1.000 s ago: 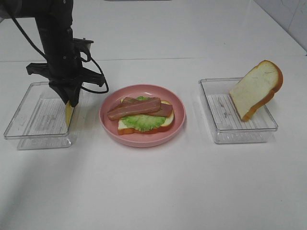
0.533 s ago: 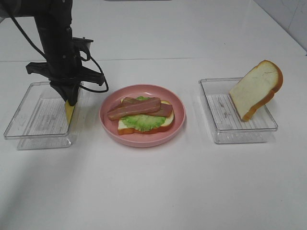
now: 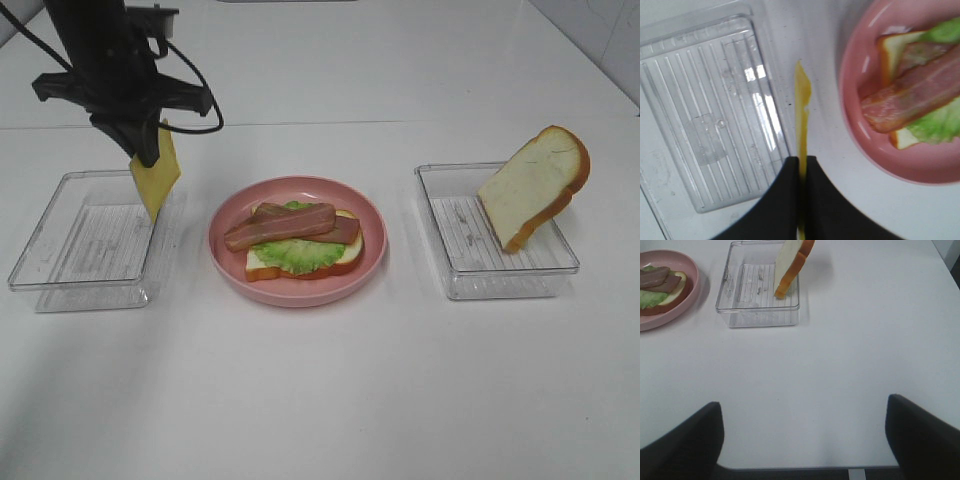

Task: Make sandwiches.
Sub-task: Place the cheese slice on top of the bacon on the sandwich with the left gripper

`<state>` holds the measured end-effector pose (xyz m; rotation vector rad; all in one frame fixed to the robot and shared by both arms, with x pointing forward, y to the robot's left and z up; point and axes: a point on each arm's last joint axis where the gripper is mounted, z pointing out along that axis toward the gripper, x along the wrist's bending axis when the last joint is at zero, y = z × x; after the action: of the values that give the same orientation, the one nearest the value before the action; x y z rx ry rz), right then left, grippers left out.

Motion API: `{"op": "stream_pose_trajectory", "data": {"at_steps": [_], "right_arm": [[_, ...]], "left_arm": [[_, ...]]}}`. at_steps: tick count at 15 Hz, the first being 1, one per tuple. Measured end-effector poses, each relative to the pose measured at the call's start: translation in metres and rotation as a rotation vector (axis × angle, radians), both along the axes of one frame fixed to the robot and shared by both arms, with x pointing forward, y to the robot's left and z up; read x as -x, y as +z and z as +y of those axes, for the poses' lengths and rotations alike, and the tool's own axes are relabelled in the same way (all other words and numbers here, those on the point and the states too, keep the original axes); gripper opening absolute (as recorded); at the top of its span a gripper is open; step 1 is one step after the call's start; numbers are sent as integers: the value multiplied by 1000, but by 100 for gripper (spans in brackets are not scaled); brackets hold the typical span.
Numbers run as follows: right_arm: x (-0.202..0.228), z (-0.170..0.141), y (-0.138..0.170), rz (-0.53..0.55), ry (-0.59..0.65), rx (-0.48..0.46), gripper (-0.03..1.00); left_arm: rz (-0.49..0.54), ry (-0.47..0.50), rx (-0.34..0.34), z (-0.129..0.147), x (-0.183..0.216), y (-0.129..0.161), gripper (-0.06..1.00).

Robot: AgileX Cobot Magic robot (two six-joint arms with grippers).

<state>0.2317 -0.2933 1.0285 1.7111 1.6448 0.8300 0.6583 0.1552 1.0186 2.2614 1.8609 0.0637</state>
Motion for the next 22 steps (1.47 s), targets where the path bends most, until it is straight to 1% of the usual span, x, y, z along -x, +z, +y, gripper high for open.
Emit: {"op": "stream_pose_trajectory", "data": {"at_steps": [1, 3, 4, 6, 7, 8, 10, 11, 13, 15, 18, 20, 22], "right_arm": [[0, 0, 0, 0, 0, 0, 85], [0, 0, 0, 0, 0, 0, 85], [0, 0, 0, 0, 0, 0, 85], [0, 0, 0, 0, 0, 0, 85], [0, 0, 0, 0, 0, 0, 85], [0, 0, 0, 0, 0, 0, 85], [0, 0, 0, 0, 0, 0, 85], [0, 0, 0, 0, 0, 0, 85], [0, 0, 0, 0, 0, 0, 85], [0, 0, 0, 0, 0, 0, 85], [0, 0, 0, 0, 0, 0, 85], [0, 0, 0, 0, 0, 0, 85], [0, 0, 0, 0, 0, 0, 85]], "left_arm": [[-12, -14, 27, -2, 3, 8, 0], [-31, -78, 145, -13, 13, 29, 0], [-21, -115, 215, -19, 15, 32, 0], [2, -176, 372, -35, 14, 25, 0], [12, -197, 428, -42, 11, 17, 0], [23, -207, 466, -49, 7, 5, 0], [42, -220, 506, -58, 2, -14, 0], [62, -224, 530, -66, -4, -37, 0], [61, -226, 549, -72, -8, -55, 0], [55, -227, 564, -74, -10, -62, 0], [17, -240, 599, -77, -13, -61, 0], [16, -240, 594, -78, -14, -65, 0], [45, -230, 556, -77, -15, -78, 0]]}}
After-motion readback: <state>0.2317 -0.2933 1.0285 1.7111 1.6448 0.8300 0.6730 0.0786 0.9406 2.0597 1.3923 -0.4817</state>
